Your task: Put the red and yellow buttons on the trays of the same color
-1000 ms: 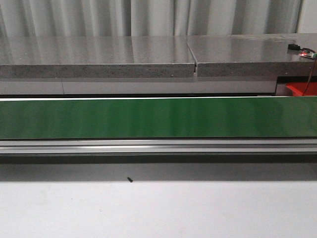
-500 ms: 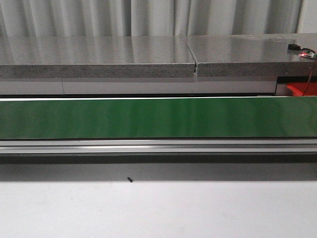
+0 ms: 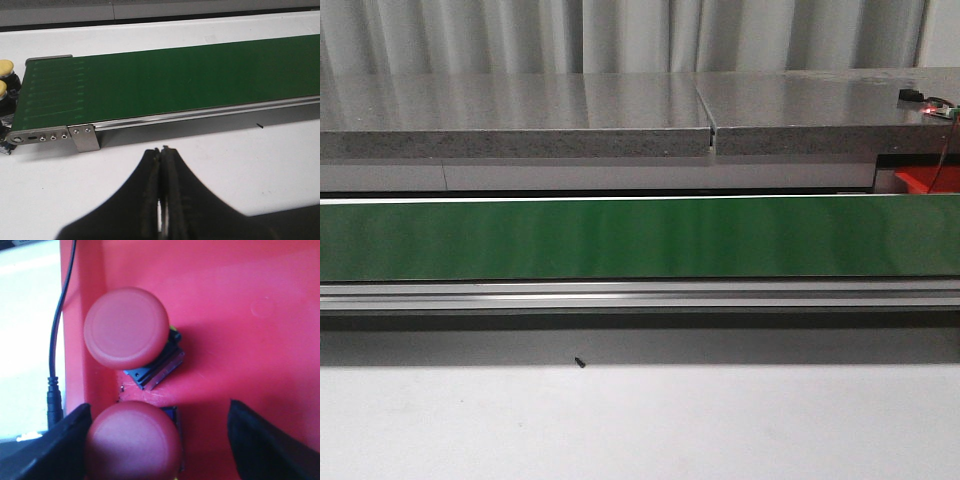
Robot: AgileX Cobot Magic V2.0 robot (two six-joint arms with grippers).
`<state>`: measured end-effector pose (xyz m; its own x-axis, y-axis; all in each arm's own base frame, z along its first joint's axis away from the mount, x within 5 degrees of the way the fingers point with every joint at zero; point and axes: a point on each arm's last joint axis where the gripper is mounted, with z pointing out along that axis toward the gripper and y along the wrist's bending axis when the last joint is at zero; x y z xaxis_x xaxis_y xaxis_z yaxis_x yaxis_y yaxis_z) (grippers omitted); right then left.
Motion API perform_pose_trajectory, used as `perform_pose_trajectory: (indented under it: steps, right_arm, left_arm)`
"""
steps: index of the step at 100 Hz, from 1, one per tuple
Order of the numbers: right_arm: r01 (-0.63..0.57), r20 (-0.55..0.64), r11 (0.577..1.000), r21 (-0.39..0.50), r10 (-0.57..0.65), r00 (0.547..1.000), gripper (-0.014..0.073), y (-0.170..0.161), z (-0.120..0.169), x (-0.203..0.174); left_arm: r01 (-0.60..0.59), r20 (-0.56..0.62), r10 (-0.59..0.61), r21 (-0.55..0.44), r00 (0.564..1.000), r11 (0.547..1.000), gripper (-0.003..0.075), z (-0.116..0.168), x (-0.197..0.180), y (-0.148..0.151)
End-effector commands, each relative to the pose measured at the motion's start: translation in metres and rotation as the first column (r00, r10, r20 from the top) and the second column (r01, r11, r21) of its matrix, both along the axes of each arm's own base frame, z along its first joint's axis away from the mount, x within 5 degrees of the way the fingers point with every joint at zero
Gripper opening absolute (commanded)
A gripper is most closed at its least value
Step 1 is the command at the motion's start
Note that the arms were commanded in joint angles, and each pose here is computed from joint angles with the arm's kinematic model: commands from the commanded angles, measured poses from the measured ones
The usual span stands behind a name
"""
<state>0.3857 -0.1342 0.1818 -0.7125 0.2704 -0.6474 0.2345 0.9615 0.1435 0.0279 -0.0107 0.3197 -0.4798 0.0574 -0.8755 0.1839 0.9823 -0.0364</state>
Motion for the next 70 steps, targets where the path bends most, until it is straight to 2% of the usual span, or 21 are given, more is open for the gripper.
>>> perform_pose_trajectory:
  steps: [1, 28, 35, 46, 47, 53, 59, 70]
  right_arm:
    - [0.000, 0.108, 1.000, -0.026, 0.003, 0.994, 0.0573, 0.001, 0.044, -0.002]
    - [-0.011, 0.147, 0.999, -0.047, 0.018, 0.989, 0.0570, 0.011, 0.069, -0.023]
    - [-0.016, 0.163, 0.998, -0.062, 0.026, 0.986, 0.0536, 0.015, 0.077, -0.030]
    - [-0.040, 0.179, 0.996, -0.084, 0.054, 0.982, 0.0391, 0.025, 0.087, -0.043]
    - [-0.042, 0.185, 0.995, -0.086, 0.057, 0.981, 0.0353, 0.026, 0.089, -0.044]
    - [-0.053, 0.196, 0.994, -0.093, 0.071, 0.978, 0.0257, 0.033, 0.095, -0.050]
    - [-0.066, 0.216, 0.993, -0.100, 0.087, 0.973, 0.0119, 0.040, 0.103, -0.055]
    - [-0.109, 0.241, 0.988, -0.111, 0.133, 0.961, -0.0055, 0.059, 0.113, -0.063]
  left_arm:
    - [0.007, 0.075, -0.005, -0.025, 0.997, 1.000, -0.0019, 0.012, 0.003, -0.001]
    - [0.007, 0.075, -0.005, -0.025, 0.997, 1.000, -0.0019, 0.012, 0.003, -0.001]
    - [0.007, 0.075, -0.005, -0.025, 0.997, 1.000, -0.0019, 0.012, 0.003, -0.001]
    - [0.007, 0.075, -0.005, -0.025, 0.997, 1.000, -0.0019, 0.012, 0.003, -0.001]
    - [0.007, 0.075, -0.005, -0.025, 0.997, 1.000, -0.0019, 0.012, 0.003, -0.001]
    - [0.007, 0.075, -0.005, -0.025, 0.997, 1.000, -0.0019, 0.012, 0.003, -0.001]
    - [0.007, 0.075, -0.005, -0.025, 0.997, 1.000, -0.0019, 0.012, 0.003, -0.001]
    - [0.007, 0.075, -0.005, -0.025, 0.997, 1.000, -0.0019, 0.012, 0.003, -0.001]
